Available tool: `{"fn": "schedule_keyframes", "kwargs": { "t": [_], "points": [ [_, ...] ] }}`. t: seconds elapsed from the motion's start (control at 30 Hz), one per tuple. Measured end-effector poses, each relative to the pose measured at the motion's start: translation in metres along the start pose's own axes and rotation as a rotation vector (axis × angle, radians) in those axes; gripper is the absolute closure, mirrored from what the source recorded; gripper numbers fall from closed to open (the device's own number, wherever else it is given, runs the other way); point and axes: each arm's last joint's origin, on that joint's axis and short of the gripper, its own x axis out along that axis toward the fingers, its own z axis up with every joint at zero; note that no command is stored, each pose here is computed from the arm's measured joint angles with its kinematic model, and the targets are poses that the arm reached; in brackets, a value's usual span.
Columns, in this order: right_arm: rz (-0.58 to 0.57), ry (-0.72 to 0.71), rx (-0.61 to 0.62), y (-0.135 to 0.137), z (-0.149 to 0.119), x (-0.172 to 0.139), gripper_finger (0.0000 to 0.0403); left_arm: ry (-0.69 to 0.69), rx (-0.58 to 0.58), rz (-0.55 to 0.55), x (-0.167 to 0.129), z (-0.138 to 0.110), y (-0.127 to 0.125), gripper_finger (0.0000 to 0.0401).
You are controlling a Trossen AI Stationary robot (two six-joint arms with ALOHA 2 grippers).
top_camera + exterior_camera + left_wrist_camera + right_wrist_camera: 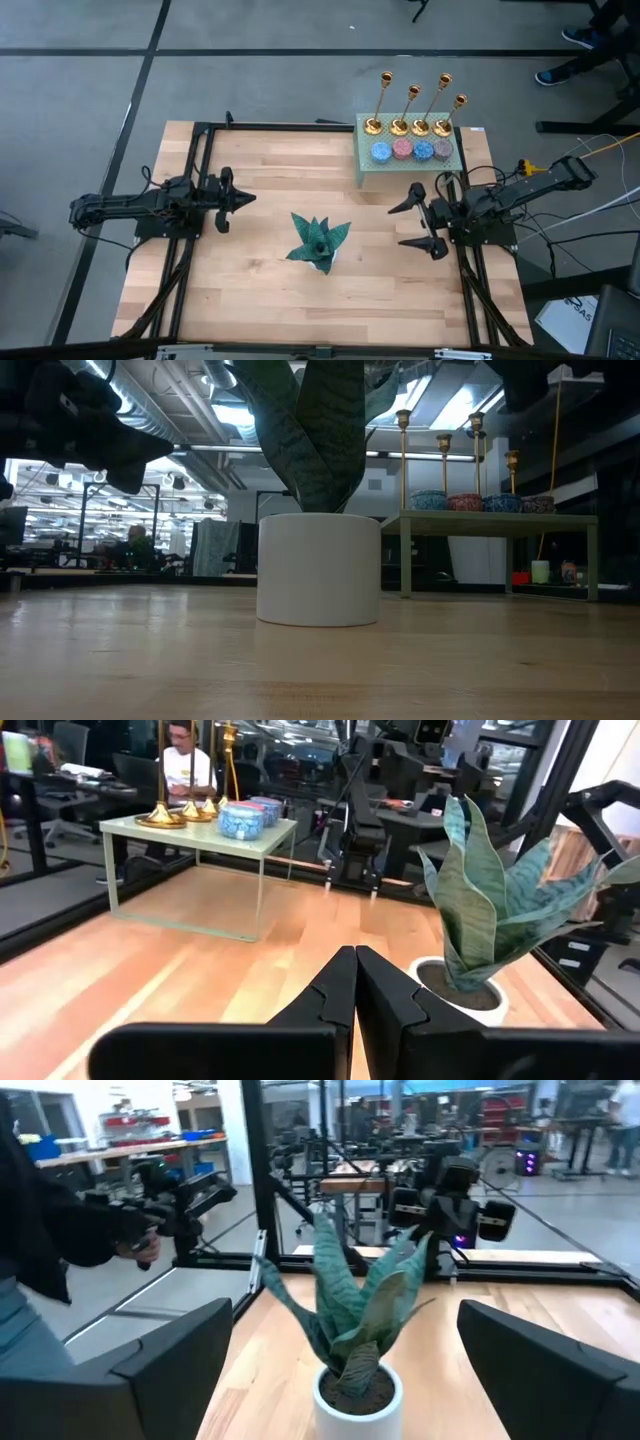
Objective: Stock candles and holders on shelf
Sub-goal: Return to Home Position
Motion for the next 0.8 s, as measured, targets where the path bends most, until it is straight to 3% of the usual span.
{"fn": "schedule_keyframes", "kwargs": {
  "t": [0.27, 0.6, 0.8],
  "points": [
    [0.078, 0.035, -0.047, 0.002, -0.003, 0.000, 0.0013, 0.015, -0.124, 0.008, 0.000, -0.002, 0.000, 0.0395],
    [0.019, 0.116, -0.117, -0.002, -0.008, -0.015, 0.0013, 0.014, -0.140, 0.010, 0.000, -0.002, 0.000, 0.0395],
    [0.004, -0.052, -0.092, -0.006, -0.032, -0.022, 0.0013, 0.014, -0.140, 0.010, 0.000, -0.001, 0.000, 0.0395]
  ]
}}
